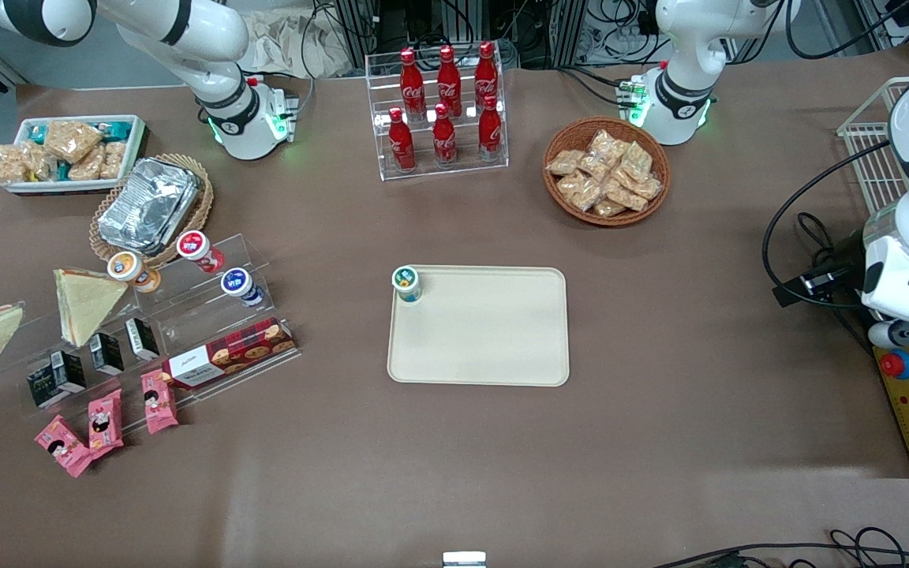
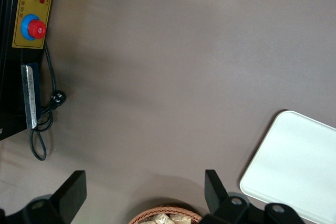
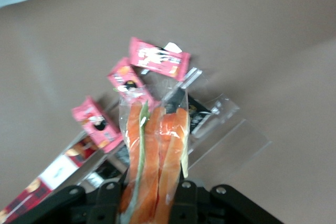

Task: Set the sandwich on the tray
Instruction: 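Carry the held sandwich over the beige tray with the right gripper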

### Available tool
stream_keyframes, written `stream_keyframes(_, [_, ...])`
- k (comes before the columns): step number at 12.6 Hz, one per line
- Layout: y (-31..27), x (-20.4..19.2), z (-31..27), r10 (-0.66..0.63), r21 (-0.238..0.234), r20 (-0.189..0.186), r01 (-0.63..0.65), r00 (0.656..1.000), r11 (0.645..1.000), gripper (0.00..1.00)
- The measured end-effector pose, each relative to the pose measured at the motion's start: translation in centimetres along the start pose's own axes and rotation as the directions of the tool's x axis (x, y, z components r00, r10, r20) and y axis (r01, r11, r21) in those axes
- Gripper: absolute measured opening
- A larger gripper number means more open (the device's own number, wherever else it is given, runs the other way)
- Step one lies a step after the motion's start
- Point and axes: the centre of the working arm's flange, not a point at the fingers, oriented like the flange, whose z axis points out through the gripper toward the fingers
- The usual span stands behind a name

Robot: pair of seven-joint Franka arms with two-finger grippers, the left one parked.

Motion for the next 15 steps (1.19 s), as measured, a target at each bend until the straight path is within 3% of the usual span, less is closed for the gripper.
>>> stream_keyframes(5, [-10.1,-1.6,-3.2,-0.168,0.059,0.018,0.167,0.986,0.984,0.28])
stream_keyframes(9, [-21.7,-4.4,-4.0,-0.366,0.083,0.04,0.361,0.93,0.929,0.28])
stream_keyframes(11, [-27.5,-6.4,-3.9,-0.495,0.096,0.045,0.49,0.868,0.867,0.28])
stream_keyframes(15, [-37.1,-10.6,-2.5,-0.743,0.134,0.046,0.733,0.668,0.667,0.28])
